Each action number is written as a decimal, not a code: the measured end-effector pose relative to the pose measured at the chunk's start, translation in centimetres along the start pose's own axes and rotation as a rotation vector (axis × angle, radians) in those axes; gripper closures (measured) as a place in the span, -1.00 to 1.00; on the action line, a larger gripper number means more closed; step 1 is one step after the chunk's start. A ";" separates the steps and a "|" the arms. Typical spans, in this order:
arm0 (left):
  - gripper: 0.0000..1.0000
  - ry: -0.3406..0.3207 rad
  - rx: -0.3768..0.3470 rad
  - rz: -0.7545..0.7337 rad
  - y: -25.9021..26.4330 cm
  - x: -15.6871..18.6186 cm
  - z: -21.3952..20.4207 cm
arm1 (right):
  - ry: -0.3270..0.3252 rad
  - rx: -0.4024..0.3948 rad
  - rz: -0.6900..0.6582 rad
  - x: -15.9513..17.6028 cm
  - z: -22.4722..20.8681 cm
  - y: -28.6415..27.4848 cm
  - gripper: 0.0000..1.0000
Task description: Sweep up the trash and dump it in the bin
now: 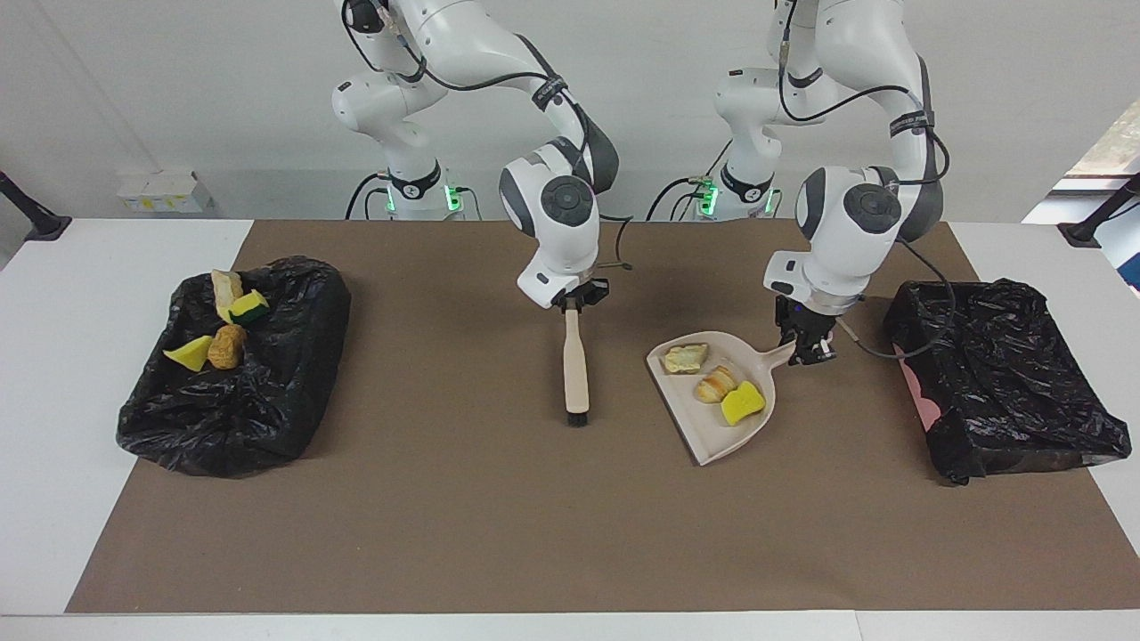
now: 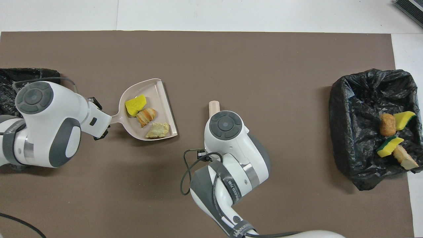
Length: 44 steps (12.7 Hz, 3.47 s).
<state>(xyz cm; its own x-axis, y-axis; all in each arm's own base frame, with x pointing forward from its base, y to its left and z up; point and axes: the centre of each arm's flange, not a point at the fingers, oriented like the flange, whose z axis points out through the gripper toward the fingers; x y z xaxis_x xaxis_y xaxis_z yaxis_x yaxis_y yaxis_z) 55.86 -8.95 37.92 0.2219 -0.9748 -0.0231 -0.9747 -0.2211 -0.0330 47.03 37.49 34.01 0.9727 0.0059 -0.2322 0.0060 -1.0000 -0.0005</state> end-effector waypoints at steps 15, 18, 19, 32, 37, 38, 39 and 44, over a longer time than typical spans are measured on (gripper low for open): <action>0.36 -0.140 0.161 -0.144 -7.4 -39.8 -17.4 | 0.028 -0.025 0.009 -14.2 3.5 -2.7 -0.15; 0.36 -0.386 0.192 -0.039 -9.1 -41.2 -18.2 | 0.015 -0.020 -0.001 -11.0 -1.7 -0.9 -0.90; 0.36 -0.425 0.186 -0.016 -9.3 -41.1 -18.0 | 0.027 -0.028 -0.024 -9.6 -3.6 0.2 -1.00; 0.36 -0.856 0.146 0.165 -9.8 -33.8 -22.0 | 0.214 -0.026 -0.133 4.3 -22.4 28.4 -1.00; 0.36 -0.513 0.110 -0.046 -8.6 -24.5 -19.8 | 0.236 -0.058 -0.128 4.7 -24.1 38.5 -1.00; 0.36 -0.435 0.106 -0.110 -8.3 -22.1 -19.2 | 0.231 -0.057 -0.126 4.5 -24.3 39.5 -1.00; 0.36 -0.369 0.102 -0.179 -8.1 -19.3 -18.5 | 0.221 -0.056 -0.123 4.1 -25.0 39.6 -1.00; 0.36 -0.132 0.043 -0.576 -5.1 -3.0 -13.5 | 0.213 -0.039 0.005 2.7 -27.9 38.0 -1.00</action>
<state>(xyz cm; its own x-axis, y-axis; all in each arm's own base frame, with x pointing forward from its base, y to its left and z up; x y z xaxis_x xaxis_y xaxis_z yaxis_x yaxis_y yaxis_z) 59.83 -5.29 51.68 0.7192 -0.6855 -0.1131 -0.6948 -0.7097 -0.1171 56.34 -0.50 60.46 0.9998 0.0051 -0.0211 0.0059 -0.9992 0.0389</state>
